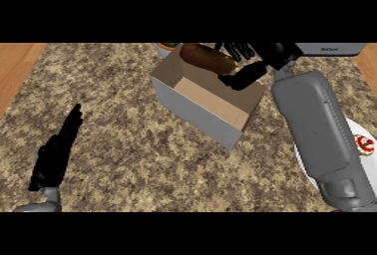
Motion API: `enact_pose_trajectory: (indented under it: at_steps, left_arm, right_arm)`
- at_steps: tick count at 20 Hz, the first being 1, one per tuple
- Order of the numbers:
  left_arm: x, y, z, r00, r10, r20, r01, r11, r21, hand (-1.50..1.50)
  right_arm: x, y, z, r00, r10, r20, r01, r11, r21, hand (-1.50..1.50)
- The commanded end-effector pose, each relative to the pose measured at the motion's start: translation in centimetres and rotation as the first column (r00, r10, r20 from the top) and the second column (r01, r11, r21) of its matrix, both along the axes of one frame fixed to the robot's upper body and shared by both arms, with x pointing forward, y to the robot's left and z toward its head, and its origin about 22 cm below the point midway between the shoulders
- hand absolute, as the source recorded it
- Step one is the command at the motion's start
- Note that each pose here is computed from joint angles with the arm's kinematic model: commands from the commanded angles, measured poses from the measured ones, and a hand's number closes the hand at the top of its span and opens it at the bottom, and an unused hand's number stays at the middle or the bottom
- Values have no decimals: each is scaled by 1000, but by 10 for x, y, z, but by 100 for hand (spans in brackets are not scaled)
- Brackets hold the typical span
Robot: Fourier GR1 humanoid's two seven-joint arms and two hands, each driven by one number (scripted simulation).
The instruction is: Pick the sweet potato from the plate and place it in the cardboard box
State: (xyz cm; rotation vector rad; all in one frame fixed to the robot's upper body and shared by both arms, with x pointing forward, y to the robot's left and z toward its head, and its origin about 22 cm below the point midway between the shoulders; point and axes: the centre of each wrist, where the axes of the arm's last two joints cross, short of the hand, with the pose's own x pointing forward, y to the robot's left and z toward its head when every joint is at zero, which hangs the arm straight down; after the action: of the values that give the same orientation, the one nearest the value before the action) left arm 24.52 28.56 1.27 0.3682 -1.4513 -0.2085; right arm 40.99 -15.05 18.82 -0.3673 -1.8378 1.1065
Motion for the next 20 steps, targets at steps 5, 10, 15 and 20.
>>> enact_pose_trajectory:
  at_steps: [5, 10, 15, 20]
  left_arm:
    - [6, 0, 10, 1000, -20, 2, 20, 1000, 9, 0]
    - [2, -15, 0, 1000, -16, 7, 16, 1000, 16, 0]
    - [15, -2, -4, 1000, -26, 9, 26, 1000, -1, 0]
    - [18, -16, 1, 1000, -28, 14, 27, 1000, 13, 0]
  right_arm:
    - [24, 57, -45, 996, -37, -78, 30, 995, -92, 150]
    - [20, 72, -82, 976, -97, -193, 76, 990, -117, -150]
    - [29, 80, -87, 977, -78, -197, 64, 995, -79, -150]
    - [34, 69, -88, 975, -94, -203, 128, 979, 161, -150]
